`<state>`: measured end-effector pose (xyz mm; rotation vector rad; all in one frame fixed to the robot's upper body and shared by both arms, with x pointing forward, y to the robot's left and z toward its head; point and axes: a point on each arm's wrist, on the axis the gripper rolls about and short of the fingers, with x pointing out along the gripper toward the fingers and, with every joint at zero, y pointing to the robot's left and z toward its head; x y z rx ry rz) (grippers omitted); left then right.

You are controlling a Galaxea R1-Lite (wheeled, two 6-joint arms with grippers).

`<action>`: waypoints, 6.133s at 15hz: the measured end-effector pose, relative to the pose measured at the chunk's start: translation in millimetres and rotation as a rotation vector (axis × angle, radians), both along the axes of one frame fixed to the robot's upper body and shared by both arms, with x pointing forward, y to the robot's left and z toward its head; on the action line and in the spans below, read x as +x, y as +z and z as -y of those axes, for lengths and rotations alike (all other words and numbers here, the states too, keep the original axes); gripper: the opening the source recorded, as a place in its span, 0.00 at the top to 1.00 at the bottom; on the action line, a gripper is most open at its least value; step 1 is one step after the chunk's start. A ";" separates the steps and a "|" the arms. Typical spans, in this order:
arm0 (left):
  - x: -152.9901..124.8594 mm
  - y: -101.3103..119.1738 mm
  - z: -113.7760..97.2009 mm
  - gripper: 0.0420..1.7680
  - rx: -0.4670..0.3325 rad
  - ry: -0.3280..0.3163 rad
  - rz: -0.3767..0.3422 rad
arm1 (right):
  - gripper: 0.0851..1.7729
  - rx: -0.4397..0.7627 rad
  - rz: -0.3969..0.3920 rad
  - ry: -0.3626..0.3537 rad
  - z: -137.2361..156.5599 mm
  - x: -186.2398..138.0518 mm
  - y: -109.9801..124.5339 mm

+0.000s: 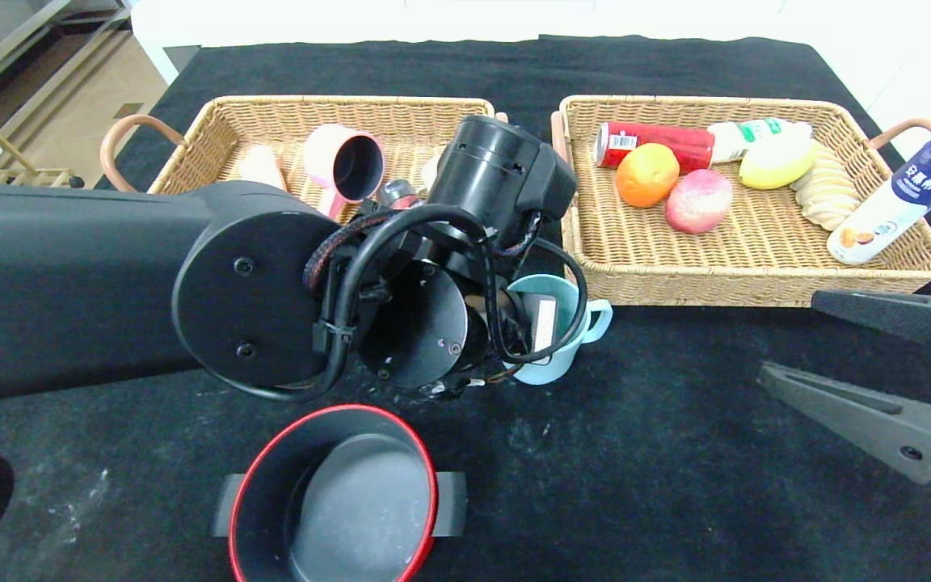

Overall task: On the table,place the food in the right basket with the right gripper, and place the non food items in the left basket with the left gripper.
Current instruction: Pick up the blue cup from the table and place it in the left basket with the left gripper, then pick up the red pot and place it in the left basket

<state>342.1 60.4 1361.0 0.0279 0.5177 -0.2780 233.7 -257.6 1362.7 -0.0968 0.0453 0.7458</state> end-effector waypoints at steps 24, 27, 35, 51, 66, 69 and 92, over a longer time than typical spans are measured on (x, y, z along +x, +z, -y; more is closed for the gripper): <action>-16.8 13.8 -14.5 0.91 -0.014 -0.005 0.017 | 0.04 -0.011 -0.022 0.003 -3.3 5.9 -5.4; -33.0 33.2 -32.1 0.91 -0.054 -0.015 0.048 | 0.04 -0.015 -0.026 0.003 -4.0 7.2 -6.6; -52.8 69.3 -75.4 0.91 -0.150 0.030 0.147 | 0.04 -0.021 -0.037 0.005 -5.3 9.2 -9.1; 13.7 96.5 -190.0 0.91 -0.155 0.396 0.359 | 0.04 -0.018 -0.031 0.004 -5.0 8.6 -8.2; 79.2 75.9 -213.5 0.91 -0.084 0.502 0.434 | 0.04 -0.017 -0.029 0.002 -4.9 9.0 -8.0; 82.7 72.6 -214.3 0.91 -0.078 0.509 0.426 | 0.04 -0.017 -0.028 0.002 -4.9 9.1 -7.7; -63.5 42.0 -180.5 0.08 -0.042 0.108 0.156 | 0.04 -0.026 -0.043 0.004 -6.6 11.7 -11.6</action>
